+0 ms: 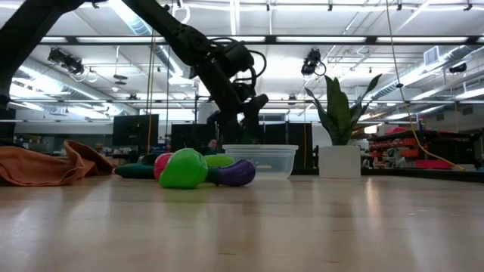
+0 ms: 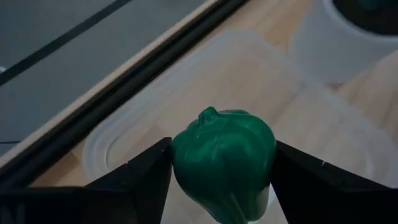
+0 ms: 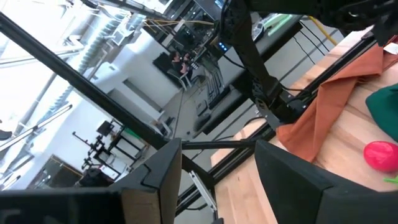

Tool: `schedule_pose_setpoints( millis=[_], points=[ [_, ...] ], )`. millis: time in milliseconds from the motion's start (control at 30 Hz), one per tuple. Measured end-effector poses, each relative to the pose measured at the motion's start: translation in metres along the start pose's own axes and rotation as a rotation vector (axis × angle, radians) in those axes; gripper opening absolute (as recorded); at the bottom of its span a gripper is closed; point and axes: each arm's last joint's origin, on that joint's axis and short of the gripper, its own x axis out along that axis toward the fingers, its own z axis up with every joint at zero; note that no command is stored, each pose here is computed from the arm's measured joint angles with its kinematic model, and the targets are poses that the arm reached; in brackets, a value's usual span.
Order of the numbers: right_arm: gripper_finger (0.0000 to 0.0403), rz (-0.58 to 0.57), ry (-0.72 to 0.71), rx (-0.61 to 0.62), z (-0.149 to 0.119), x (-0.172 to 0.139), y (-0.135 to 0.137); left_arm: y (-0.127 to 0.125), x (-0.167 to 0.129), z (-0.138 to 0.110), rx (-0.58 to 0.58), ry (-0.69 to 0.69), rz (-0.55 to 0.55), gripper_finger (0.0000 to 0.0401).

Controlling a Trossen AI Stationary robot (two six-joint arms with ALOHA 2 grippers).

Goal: Pick and placing Produce into tupperware
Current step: Put the green bell pepper into the transparent bin

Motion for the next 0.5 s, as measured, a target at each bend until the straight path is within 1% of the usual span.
schedule_pose_setpoints(
  millis=[133,367,433,500],
  points=[
    [0.0167,0.0,-0.001,0.0,0.0,0.0,0.0,0.0,0.007,-0.002,0.032,-0.013,0.0,0.0245],
    [0.0167,0.004,-0.005,0.017,0.0,0.0,0.0,-0.001,0.016,-0.006,0.061,-0.005,0.004,0.0253],
    [0.0167,0.003,-0.005,0.017,0.0,0.0,0.0,-0.003,0.018,-0.007,0.087,-0.015,-0.003,0.025],
    [0.0167,0.004,-0.005,0.018,0.001,0.0,0.0,-0.003,0.019,-0.009,0.114,0.004,-0.002,0.0246]
  ],
)
